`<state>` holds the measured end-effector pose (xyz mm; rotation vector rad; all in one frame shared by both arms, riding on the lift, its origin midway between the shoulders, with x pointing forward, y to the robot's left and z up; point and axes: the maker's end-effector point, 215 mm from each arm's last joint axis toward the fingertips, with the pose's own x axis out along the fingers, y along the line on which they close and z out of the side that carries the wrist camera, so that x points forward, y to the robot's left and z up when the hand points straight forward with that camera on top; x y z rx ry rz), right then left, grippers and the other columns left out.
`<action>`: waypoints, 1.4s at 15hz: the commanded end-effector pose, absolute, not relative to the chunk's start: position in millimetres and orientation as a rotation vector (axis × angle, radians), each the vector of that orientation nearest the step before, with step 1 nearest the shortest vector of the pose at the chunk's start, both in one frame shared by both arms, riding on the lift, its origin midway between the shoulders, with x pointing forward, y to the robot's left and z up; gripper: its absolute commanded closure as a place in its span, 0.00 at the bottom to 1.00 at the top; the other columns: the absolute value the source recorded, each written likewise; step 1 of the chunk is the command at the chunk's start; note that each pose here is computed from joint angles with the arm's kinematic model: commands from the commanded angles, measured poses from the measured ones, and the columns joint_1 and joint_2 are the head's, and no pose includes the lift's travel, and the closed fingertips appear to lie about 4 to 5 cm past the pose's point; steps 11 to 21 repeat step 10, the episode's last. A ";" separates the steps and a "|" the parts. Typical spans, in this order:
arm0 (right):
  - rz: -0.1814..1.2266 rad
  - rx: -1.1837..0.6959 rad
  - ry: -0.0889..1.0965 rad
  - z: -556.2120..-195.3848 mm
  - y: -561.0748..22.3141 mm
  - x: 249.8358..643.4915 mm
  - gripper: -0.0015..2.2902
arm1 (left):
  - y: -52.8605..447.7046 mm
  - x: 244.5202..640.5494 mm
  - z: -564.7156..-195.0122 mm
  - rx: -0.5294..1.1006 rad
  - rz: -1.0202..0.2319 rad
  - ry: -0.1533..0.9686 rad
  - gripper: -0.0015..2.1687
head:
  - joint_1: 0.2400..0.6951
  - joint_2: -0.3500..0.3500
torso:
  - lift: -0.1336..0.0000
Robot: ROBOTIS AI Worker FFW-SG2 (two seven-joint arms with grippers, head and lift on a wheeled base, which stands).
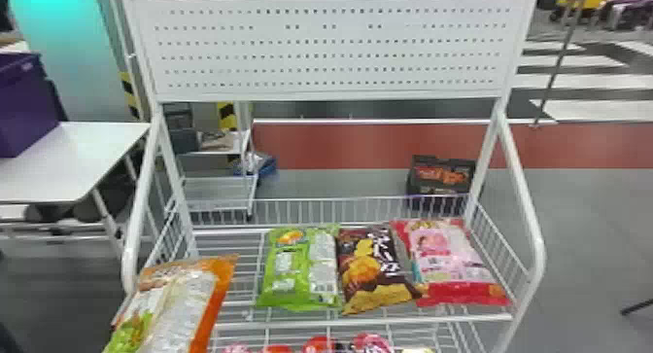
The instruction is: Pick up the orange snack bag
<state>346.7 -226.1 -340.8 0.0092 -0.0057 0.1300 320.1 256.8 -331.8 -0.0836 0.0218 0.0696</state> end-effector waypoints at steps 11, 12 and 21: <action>0.133 0.009 -0.012 -338.9 -226.1 344.7 0.09 | 259.2 318.2 -331.5 -0.074 0.073 0.020 0.66 | 0.57 0.50 | 1.00; 0.133 0.009 -0.012 -338.9 -226.1 344.7 0.09 | 259.2 318.2 -331.5 -0.074 0.073 0.020 0.66 | 0.57 0.50 | 1.00; 0.133 0.009 -0.012 -338.9 -226.1 344.7 0.09 | 259.2 318.2 -331.5 -0.074 0.073 0.020 0.66 | 0.57 0.50 | 1.00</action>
